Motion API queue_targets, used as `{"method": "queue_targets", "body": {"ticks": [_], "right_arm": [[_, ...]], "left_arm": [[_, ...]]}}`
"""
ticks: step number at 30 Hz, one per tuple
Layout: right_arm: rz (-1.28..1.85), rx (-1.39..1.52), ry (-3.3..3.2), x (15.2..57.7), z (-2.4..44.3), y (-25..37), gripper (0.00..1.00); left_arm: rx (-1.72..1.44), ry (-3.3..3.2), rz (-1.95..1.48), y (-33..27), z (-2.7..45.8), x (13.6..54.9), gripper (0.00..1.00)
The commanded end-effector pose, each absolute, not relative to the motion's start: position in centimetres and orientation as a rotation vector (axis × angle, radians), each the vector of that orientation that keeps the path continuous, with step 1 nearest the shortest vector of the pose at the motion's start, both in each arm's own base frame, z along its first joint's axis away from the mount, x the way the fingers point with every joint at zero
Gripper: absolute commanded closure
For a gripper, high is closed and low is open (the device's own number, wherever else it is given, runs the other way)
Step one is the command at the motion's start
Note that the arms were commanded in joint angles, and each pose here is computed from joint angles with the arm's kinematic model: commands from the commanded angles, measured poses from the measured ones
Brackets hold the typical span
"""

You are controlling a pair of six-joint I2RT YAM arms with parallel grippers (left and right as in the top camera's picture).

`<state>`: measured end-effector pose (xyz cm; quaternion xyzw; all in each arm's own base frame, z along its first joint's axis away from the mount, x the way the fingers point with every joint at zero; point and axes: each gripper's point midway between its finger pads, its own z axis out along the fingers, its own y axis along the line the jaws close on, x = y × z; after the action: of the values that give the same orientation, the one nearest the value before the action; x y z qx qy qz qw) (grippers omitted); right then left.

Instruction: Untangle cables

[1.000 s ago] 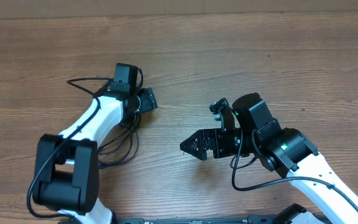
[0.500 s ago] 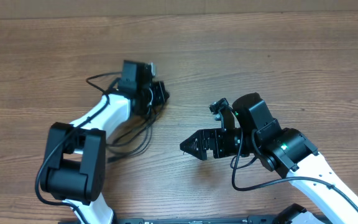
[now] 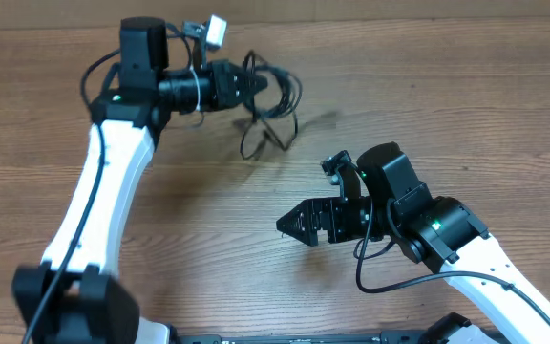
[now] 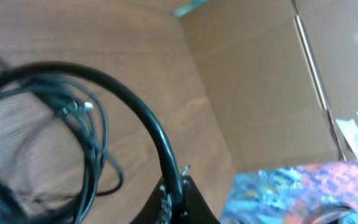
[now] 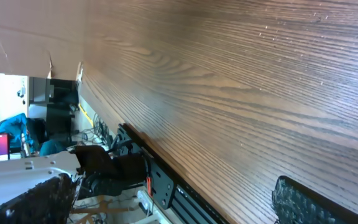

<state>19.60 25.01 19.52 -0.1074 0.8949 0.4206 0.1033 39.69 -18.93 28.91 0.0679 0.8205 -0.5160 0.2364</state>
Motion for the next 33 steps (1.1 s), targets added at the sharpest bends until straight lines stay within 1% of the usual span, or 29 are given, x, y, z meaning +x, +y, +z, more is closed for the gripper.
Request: {"method": "queue_targets", "body": {"ticks": [1, 6, 8, 10, 14, 20, 25, 29, 33], "right_arm": [[1.245, -0.331, 2.605, 19.7, 20.4, 25.0, 0.00], [1.245, -0.332, 2.605, 19.6, 20.4, 25.0, 0.00], [1.245, -0.331, 2.605, 19.7, 20.4, 25.0, 0.00], [1.245, -0.331, 2.605, 19.7, 20.4, 25.0, 0.00], [1.245, -0.331, 2.605, 19.7, 20.4, 25.0, 0.00], [1.245, -0.331, 2.605, 19.7, 20.4, 25.0, 0.00], [1.245, -0.331, 2.605, 19.7, 20.4, 25.0, 0.00], [1.245, -0.331, 2.605, 19.7, 20.4, 25.0, 0.00], [1.245, -0.331, 2.605, 19.7, 20.4, 25.0, 0.00]], "left_arm": [[0.202, 2.343, -1.083, -16.8, 27.7, 38.4, 0.96], [0.060, 2.711, -0.549, -11.5, 22.0, 33.5, 0.96], [0.046, 2.810, -0.452, -10.7, 20.5, 31.7, 0.96], [0.069, 2.867, -0.454, -11.2, 19.1, 30.4, 0.95], [0.045, 2.920, -0.484, -13.2, 15.9, 29.2, 0.96], [0.084, 2.932, -0.692, -18.9, 11.0, 26.9, 0.96], [0.104, 2.949, -0.762, -22.2, 7.5, 24.0, 0.96], [0.136, 2.977, -0.785, -24.1, 6.3, 21.7, 0.96], [0.320, 2.933, -0.796, -25.5, 7.0, 21.1, 0.96]]}}
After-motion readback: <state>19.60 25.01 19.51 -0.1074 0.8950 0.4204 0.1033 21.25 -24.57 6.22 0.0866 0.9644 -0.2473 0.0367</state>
